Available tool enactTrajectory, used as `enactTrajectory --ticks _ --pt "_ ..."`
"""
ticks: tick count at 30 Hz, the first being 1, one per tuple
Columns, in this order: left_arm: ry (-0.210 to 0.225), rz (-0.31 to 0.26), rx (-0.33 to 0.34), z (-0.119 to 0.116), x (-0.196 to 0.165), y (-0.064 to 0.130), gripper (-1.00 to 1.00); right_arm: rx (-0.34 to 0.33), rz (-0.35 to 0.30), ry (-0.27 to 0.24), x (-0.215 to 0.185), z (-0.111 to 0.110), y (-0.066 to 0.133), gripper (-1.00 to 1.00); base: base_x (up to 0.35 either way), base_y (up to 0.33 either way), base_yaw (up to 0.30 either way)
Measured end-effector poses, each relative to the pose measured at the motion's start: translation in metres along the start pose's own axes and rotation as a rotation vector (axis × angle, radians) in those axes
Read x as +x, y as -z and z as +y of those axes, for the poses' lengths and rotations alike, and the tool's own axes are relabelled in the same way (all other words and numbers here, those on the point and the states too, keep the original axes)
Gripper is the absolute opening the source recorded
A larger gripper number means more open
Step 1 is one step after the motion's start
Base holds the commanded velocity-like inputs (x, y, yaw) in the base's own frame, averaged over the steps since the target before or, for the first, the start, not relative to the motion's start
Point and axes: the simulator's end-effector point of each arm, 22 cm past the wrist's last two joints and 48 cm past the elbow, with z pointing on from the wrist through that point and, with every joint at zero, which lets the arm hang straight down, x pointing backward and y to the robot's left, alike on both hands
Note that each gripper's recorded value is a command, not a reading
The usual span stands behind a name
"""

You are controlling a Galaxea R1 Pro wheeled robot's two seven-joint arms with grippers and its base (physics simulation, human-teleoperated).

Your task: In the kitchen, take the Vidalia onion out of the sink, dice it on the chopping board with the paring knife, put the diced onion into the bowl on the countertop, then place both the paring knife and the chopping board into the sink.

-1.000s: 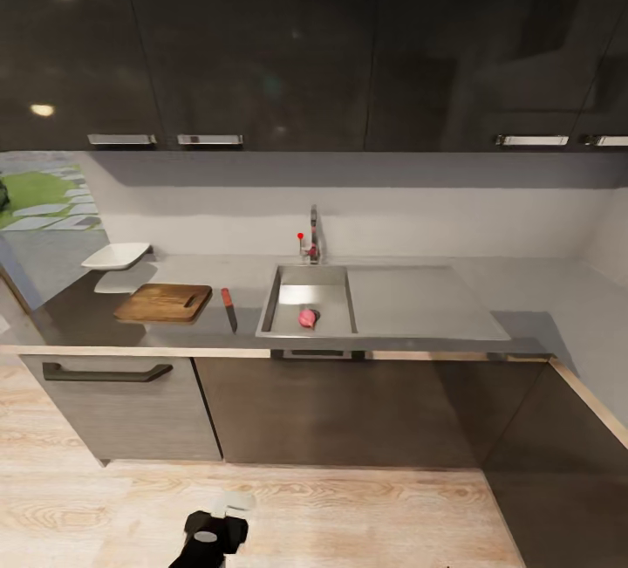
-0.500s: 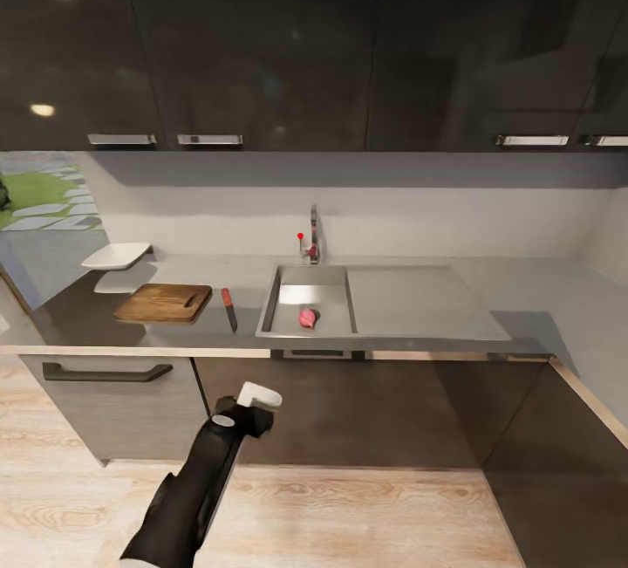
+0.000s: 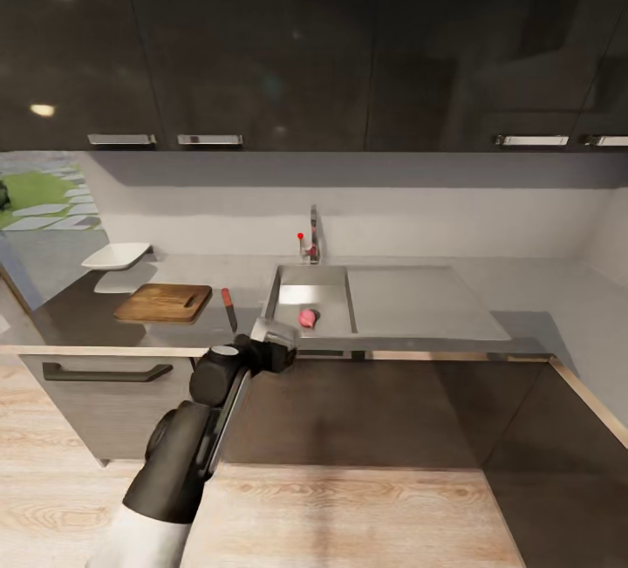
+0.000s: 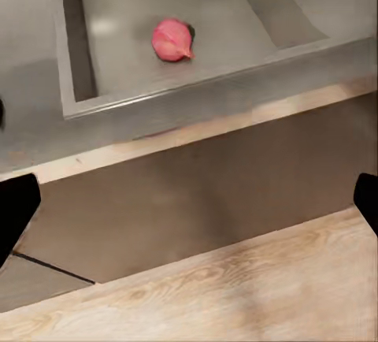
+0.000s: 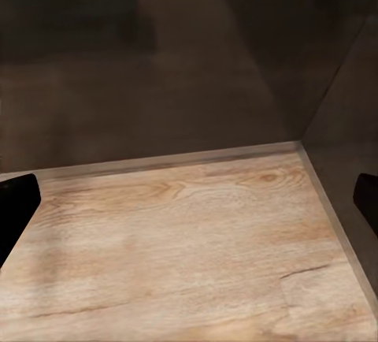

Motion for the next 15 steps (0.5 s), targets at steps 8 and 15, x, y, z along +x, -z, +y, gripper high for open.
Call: enactTrajectory --ticks 8,15 --pt "-0.043 -0.024 -0.022 0.025 -0.102 -0.027 1.0 -0.006 0.003 -0.006 0.001 0.006 0.001 1.0 0.0 0.0 0.0" --pt "-0.014 0.059 -0.088 0.044 -0.086 -0.046 1.0 -0.006 0.001 -0.006 0.001 0.005 0.001 1.0 0.0 0.0 0.0"
